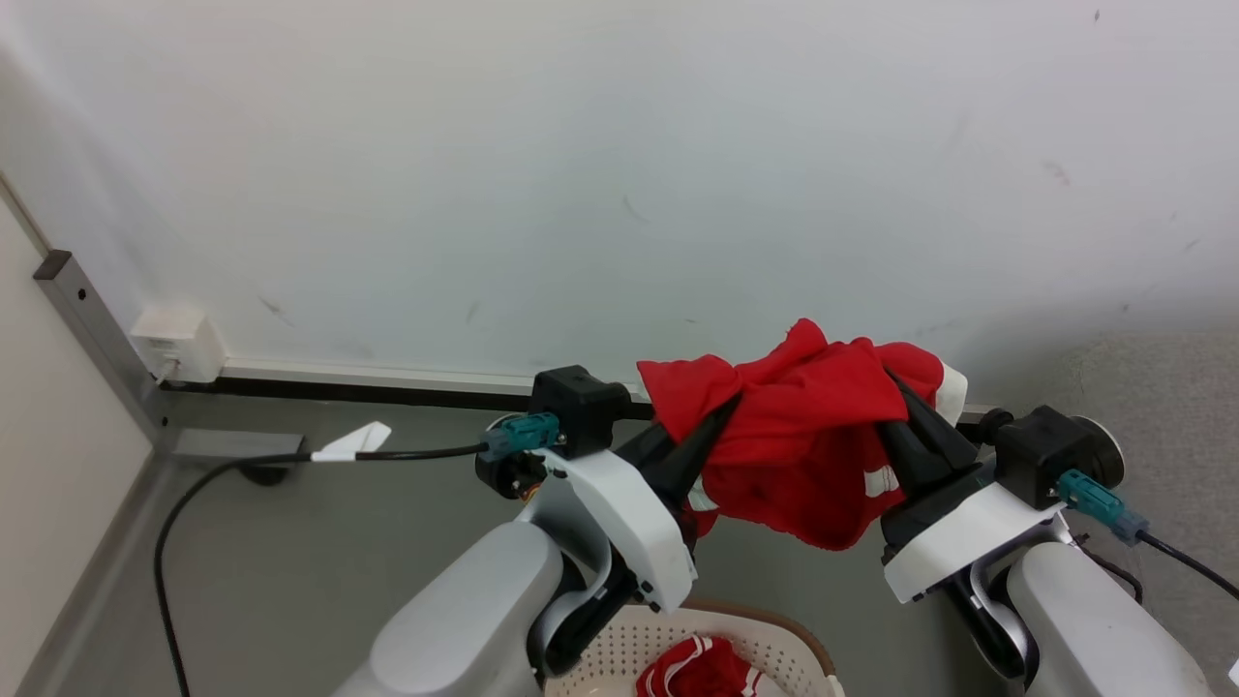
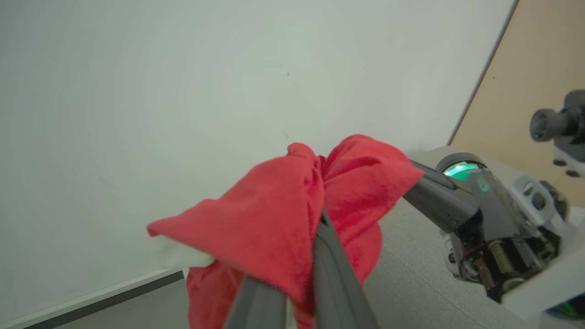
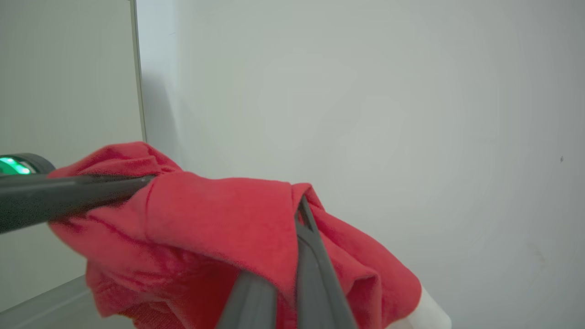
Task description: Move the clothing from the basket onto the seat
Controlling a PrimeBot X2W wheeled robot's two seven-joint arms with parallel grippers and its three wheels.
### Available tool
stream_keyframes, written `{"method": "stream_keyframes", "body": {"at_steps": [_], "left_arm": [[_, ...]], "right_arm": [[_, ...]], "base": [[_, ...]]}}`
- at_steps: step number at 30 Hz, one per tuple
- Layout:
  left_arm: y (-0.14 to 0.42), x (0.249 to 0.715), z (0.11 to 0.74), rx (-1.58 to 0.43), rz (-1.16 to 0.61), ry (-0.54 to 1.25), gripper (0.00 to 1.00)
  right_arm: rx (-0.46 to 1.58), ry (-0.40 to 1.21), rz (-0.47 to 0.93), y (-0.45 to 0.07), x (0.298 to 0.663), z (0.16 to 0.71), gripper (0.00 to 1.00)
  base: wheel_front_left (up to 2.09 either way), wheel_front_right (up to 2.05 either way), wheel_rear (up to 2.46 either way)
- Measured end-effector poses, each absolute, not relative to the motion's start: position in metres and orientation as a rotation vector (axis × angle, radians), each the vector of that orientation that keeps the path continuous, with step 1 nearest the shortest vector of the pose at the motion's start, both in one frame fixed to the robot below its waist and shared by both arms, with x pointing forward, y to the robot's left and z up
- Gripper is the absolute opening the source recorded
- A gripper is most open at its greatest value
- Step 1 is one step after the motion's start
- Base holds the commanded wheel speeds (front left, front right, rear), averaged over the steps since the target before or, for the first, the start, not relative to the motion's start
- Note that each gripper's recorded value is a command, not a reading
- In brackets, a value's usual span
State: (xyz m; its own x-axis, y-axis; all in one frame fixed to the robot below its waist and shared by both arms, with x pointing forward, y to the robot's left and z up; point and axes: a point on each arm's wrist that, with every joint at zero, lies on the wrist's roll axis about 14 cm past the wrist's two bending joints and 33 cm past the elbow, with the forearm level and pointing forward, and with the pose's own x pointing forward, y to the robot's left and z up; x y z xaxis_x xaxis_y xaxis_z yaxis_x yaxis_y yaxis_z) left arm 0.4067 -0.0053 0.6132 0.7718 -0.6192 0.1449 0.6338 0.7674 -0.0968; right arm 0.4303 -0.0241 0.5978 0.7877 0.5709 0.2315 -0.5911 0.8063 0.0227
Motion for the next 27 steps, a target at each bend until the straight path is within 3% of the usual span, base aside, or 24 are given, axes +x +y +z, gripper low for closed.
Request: {"method": "stream_keyframes", "body": {"at_steps": [1, 15, 27], "left_arm": [[-0.007, 0.405, 0.611, -0.143, -0.689, -0.099, 1.0], [-0.05, 0.392, 0.601, -0.115, -0.838, -0.087, 1.0], [-0.112, 0.383, 0.594, -0.084, -1.019, -0.122, 1.0]], "right_arm": [[0.098, -0.223, 0.621, -0.026, 0.43, 0.599, 0.0], [0.071, -0.303, 0.429, -0.103, 0.429, 0.62, 0.0], [-0.004, -0.353, 0.217, -0.194, 0.4, 0.632, 0.0]], "base": [[0.0, 0.0, 0.0], [0.0, 0.0, 0.0], [0.0, 0.0, 0.0]]}}
